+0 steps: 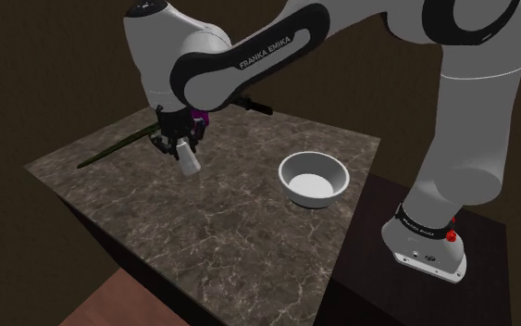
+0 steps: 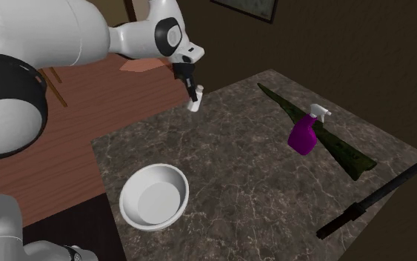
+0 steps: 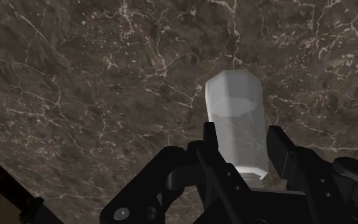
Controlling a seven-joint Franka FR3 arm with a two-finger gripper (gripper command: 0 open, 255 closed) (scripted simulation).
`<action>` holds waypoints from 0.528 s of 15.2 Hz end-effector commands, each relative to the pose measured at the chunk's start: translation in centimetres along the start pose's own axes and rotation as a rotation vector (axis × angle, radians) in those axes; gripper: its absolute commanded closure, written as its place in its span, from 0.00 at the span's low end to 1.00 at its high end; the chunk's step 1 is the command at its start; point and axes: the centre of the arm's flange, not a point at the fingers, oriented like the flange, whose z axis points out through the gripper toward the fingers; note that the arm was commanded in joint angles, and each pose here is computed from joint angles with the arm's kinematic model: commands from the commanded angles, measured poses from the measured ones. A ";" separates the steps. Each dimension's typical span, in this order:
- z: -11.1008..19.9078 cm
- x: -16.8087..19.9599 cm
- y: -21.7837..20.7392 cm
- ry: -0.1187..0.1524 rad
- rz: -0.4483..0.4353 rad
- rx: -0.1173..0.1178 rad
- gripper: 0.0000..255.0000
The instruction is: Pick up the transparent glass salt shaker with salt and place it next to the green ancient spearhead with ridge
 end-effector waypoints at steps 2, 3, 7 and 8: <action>-1.5 0.3 0.0 0.000 0.000 0.000 1.00; -2.0 0.4 0.0 0.000 0.000 0.000 1.00; -3.7 0.7 0.1 0.000 0.000 0.000 1.00; -3.4 1.9 0.7 0.000 0.000 0.000 1.00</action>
